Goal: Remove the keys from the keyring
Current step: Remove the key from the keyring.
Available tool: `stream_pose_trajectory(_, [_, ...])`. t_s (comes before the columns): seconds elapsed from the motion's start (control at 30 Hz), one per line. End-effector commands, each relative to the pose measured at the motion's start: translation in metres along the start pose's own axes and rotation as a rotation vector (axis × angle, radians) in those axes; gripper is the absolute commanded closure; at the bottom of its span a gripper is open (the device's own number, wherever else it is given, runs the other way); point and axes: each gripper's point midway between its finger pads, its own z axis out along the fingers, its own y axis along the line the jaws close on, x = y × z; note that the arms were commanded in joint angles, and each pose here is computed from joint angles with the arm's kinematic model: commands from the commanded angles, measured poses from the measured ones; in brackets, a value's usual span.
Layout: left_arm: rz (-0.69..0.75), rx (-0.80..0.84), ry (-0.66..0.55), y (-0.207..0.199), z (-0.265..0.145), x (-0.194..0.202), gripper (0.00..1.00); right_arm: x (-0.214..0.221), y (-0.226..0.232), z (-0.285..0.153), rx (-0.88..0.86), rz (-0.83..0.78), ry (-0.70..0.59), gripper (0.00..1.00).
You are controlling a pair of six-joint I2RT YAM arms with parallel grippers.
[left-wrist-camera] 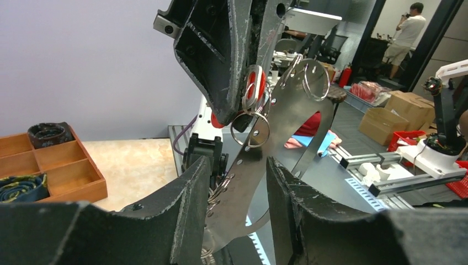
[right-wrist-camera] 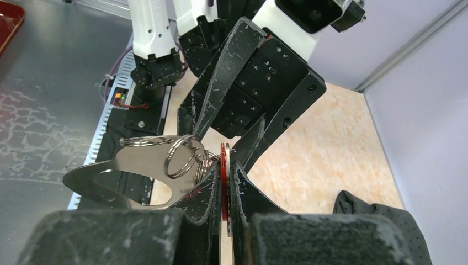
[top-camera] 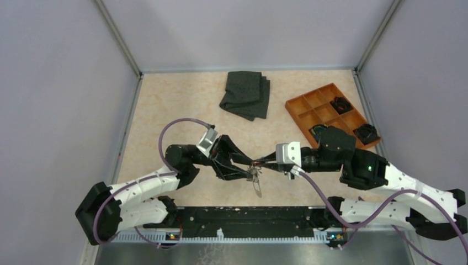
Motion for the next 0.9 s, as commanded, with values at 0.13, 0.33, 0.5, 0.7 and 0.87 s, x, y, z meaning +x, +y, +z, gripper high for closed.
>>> stream_pose_trajectory(0.13, [0.088,0.120,-0.096,-0.026,0.005,-0.031,0.55,-0.042,-0.009,-0.007,0.016,-0.049,-0.118,1.00])
stream_pose_trajectory(0.33, [0.071,0.174,-0.058,-0.032,0.006,-0.025,0.62,-0.044,-0.009,-0.007,0.016,-0.053,-0.124,1.00])
stream_pose_trajectory(0.5, [0.047,0.181,-0.034,-0.030,0.006,-0.020,0.63,-0.047,-0.010,-0.007,0.014,-0.057,-0.128,1.00])
stream_pose_trajectory(0.7, [0.039,0.162,-0.048,-0.026,0.007,-0.022,0.62,-0.049,-0.008,-0.006,0.000,-0.060,-0.140,1.00])
stream_pose_trajectory(0.87, [0.042,0.180,-0.034,-0.027,0.009,-0.023,0.47,-0.051,-0.007,-0.006,-0.004,-0.059,-0.148,1.00])
